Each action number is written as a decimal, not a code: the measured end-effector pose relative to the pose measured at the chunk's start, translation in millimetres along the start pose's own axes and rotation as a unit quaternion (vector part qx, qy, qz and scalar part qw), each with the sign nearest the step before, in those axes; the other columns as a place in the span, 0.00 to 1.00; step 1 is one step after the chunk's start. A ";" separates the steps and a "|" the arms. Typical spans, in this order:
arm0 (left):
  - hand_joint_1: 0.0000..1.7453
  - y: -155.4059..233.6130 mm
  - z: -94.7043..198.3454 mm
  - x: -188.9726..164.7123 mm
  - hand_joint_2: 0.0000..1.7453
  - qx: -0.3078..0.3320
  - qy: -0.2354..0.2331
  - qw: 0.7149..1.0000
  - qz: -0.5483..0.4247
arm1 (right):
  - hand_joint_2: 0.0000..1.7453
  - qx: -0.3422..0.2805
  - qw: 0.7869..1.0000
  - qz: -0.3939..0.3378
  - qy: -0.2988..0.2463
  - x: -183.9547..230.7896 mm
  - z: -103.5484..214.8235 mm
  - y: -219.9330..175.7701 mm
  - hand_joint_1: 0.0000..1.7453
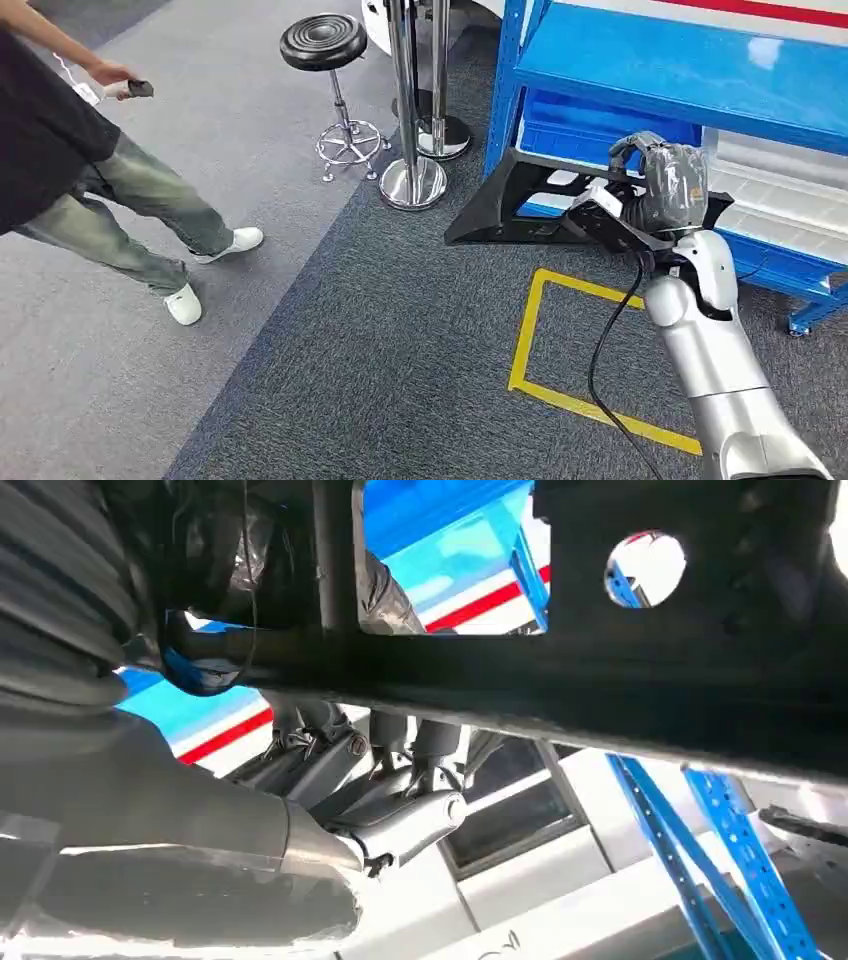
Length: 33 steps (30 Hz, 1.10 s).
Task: Take the parts from the cabinet and place them on the table.
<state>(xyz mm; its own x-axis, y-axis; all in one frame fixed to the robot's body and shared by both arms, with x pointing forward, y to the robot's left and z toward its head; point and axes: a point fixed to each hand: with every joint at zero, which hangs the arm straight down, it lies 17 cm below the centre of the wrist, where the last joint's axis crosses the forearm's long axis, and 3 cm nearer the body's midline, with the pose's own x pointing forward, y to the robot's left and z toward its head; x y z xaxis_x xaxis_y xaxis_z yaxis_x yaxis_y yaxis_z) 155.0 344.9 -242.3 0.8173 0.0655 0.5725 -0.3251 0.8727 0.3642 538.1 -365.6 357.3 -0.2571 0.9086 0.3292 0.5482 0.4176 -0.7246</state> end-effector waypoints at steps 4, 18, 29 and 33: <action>0.00 0.4 0.8 -2.6 1.00 0.000 0.002 1.000 0.000 | 1.00 0.001 1.000 -0.003 0.002 -0.9 0.7 1.0 1.00; 0.00 5.0 -0.8 -2.9 1.00 0.005 0.002 1.000 -0.002 | 1.00 0.007 1.000 -0.010 0.013 -11.1 2.9 3.0 1.00; 0.00 4.0 -0.8 -1.8 1.00 0.003 0.000 1.000 -0.001 | 1.00 0.009 1.000 -0.012 0.014 -14.6 3.5 2.0 1.00; 0.00 4.2 -0.2 -3.6 1.00 0.003 0.002 1.000 -0.002 | 1.00 0.011 1.000 -0.013 0.014 -15.0 4.8 3.4 1.00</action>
<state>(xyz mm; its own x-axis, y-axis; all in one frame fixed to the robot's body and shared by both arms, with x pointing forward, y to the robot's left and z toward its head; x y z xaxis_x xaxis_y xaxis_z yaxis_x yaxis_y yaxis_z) 150.8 348.5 -243.0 0.8200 0.0639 0.5688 -0.3249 0.8701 0.3706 540.0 -377.9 347.0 -0.2478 0.8977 0.3644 0.5246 0.4405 -0.7285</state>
